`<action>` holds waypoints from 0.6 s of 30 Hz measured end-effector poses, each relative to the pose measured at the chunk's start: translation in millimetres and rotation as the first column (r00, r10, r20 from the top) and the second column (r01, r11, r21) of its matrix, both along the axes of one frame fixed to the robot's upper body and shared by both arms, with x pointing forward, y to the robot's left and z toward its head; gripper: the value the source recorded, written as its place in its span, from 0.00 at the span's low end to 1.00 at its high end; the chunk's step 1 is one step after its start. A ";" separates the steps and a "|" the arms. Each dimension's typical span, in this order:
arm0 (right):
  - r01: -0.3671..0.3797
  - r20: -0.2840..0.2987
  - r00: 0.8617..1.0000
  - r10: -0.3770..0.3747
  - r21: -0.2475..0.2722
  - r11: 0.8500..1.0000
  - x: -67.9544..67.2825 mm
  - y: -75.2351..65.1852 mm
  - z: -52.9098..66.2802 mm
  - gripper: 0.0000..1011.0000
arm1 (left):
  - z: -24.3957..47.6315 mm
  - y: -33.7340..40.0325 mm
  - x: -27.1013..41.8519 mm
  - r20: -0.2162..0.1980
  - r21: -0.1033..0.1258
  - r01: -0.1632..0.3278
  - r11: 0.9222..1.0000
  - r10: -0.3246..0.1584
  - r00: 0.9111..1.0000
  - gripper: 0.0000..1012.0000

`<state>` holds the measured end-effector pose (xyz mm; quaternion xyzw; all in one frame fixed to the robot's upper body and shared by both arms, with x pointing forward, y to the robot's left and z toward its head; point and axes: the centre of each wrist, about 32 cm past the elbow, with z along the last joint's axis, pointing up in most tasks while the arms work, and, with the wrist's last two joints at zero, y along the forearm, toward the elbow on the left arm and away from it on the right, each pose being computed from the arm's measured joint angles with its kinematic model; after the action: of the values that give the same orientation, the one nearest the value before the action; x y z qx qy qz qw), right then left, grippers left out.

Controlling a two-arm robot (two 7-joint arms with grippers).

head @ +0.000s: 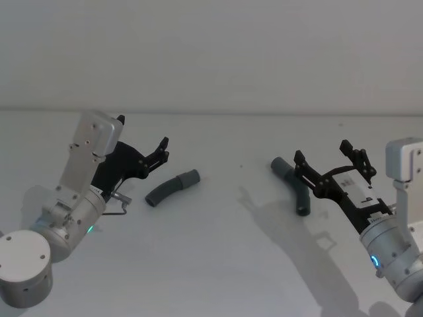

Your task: Use both hands to pick up one end of the pipe from the table, align the ends, and insert them.

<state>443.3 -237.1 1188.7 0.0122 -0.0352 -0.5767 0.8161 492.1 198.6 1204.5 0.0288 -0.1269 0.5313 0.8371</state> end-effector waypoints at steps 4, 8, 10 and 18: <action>0.000 0.000 1.000 0.000 0.000 1.000 0.0 0.0 0.0 0.99 | 0.0 0.0 0.0 0.000 0.000 0.000 1.000 0.000 1.000 0.99; 0.000 0.000 1.000 0.000 0.000 1.000 0.0 0.0 0.0 0.99 | -0.1 -0.1 0.0 0.000 0.000 0.000 1.000 0.000 1.000 0.99; 0.000 0.000 1.000 0.000 0.000 1.000 0.0 0.0 0.0 0.99 | -0.1 -0.2 -0.1 0.000 0.000 0.001 1.000 -0.001 1.000 0.99; 0.000 0.000 1.000 0.000 0.000 1.000 0.0 0.0 0.0 0.99 | -0.1 -0.2 -0.1 -0.001 0.000 0.001 1.000 -0.001 1.000 0.99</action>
<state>443.3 -237.1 1188.7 0.0122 -0.0351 -0.5766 0.8162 492.0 198.4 1204.4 0.0288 -0.1266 0.5310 0.8374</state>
